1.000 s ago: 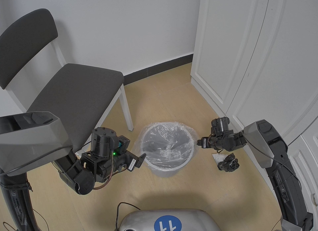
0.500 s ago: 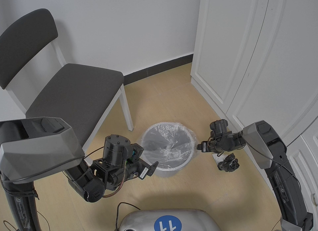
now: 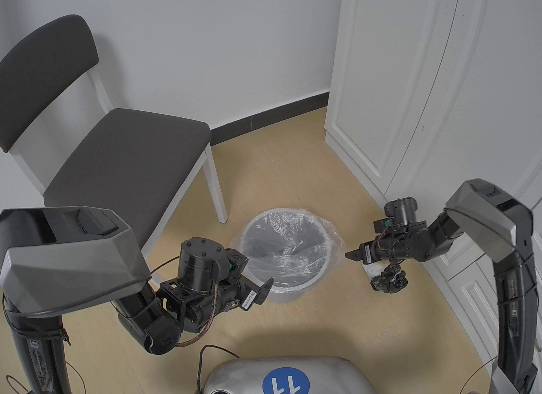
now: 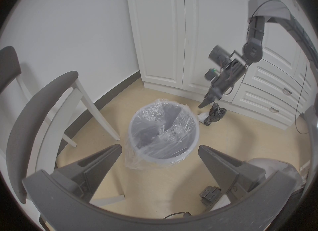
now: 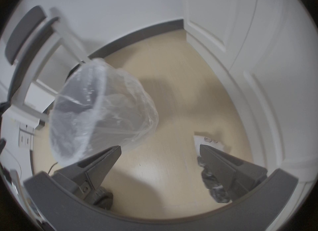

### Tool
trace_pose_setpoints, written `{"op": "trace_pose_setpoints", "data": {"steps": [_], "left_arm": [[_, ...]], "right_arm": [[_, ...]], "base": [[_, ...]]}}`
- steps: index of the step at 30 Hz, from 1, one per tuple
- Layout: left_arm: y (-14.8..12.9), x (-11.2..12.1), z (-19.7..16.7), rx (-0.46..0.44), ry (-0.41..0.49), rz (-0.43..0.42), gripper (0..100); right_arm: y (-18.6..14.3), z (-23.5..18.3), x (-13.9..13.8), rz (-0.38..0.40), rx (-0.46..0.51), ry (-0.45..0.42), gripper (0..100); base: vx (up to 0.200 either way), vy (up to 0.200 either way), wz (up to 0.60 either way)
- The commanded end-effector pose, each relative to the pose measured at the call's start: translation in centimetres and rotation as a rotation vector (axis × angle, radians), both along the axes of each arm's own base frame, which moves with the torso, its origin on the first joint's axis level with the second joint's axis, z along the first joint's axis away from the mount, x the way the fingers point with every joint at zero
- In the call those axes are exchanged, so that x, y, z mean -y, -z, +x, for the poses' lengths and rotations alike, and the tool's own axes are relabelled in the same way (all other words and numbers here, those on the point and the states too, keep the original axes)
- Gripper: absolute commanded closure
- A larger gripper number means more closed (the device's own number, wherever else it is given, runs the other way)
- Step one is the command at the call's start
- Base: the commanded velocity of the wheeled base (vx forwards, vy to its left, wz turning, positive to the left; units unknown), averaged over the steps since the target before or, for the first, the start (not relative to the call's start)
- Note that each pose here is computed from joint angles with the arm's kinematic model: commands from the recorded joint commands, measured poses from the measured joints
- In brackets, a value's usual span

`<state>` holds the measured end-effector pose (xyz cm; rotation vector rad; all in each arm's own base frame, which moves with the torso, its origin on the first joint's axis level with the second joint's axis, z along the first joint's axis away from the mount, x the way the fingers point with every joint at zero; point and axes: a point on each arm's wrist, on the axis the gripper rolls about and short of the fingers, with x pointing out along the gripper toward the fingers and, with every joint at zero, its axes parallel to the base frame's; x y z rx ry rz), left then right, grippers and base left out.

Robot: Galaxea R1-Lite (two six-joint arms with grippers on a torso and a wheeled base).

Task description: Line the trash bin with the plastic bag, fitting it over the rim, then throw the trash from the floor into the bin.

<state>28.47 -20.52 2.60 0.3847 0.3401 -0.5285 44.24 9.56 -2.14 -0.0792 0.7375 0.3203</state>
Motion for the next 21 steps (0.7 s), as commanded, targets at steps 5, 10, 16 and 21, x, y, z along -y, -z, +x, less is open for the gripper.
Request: {"op": "trace_pose_setpoints", "data": {"steps": [5,10,16,21], "left_arm": [[0.9,-2.0,-3.8,0.021,-0.045,-0.027,0],[0.8,-2.5,-5.2,0.042,-0.048,-0.046,0],[0.1,-3.1,-5.9,0.056,-0.095,-0.103,0],[-2.0,-3.9,-5.7,0.119,-0.175,-0.149,0]], "right_arm": [[-7.6,-5.8,-0.8,-0.034,0.214,-0.169,0],[-6.4,-6.4,-3.1,-0.028,0.260,-0.212,0],[-5.4,-6.6,-5.2,-0.056,0.269,-0.202,0],[-5.1,-6.4,-8.8,-0.087,0.266,-0.251,0]], "base": [[0.000,0.000,0.00],[0.000,0.000,0.00],[0.000,0.000,0.00],[0.000,0.000,0.00]]}}
